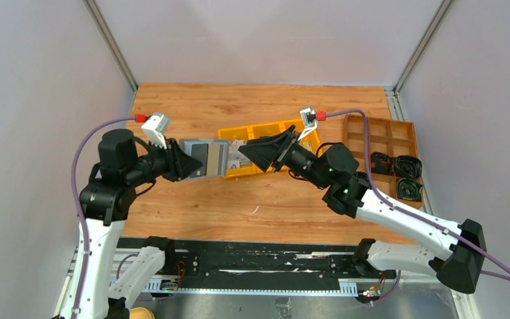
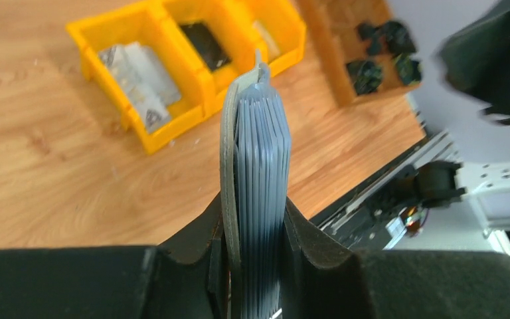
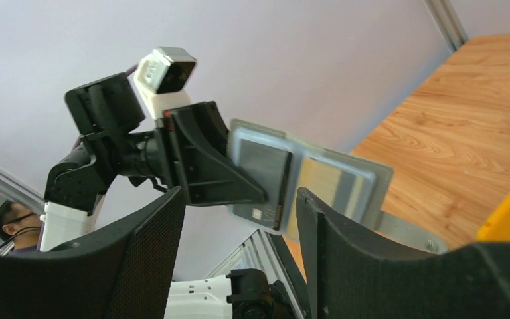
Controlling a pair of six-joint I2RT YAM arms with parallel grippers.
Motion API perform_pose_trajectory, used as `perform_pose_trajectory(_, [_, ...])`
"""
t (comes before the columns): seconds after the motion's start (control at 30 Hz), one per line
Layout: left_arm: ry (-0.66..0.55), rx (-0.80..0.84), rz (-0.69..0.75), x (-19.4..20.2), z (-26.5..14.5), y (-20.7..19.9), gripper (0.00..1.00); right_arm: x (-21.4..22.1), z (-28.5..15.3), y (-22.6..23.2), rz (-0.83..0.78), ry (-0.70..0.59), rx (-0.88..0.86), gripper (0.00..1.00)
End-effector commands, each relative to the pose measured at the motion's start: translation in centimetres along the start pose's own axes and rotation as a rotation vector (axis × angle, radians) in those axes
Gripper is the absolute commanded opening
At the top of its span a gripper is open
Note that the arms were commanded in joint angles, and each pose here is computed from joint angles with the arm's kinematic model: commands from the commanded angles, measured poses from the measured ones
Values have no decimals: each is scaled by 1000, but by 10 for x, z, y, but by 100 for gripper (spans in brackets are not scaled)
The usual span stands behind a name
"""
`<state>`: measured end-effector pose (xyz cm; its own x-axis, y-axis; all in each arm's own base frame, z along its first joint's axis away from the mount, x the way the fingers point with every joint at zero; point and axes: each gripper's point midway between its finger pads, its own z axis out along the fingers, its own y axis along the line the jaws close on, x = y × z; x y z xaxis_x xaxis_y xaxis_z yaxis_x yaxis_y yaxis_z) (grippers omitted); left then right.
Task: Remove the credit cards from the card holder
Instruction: Remove the credit card from the card holder.
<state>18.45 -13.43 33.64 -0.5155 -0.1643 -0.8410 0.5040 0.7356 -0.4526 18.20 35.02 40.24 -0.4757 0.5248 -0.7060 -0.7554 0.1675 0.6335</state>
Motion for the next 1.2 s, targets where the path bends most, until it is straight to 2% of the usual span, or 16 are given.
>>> perform_pose_trajectory(0.0, [111, -26, 59, 20, -3, 10, 0, -9, -3, -7, -24, 56, 110, 64])
perform_pose_trajectory(0.1, [121, 8, 57, 20, -2, 5, 0, 6, 6, 3, 14, 133, 42, 64])
perform_pose_trajectory(0.27, [142, 137, 39, 22, -5, -19, 0, 45, 24, 31, 147, 324, -170, 59])
perform_pose_trajectory(0.4, [149, 212, 27, 21, -9, -34, 0, 63, 30, 39, 245, 400, -261, 54])
perform_pose_trajectory(0.8, [33, 352, -15, -2, -20, -68, 0, 81, 19, 20, 256, 435, -192, 52])
perform_pose_trajectory(1.17, [54, 415, -54, -1, -26, -80, 0, 71, 17, 18, 227, 404, -168, 49])
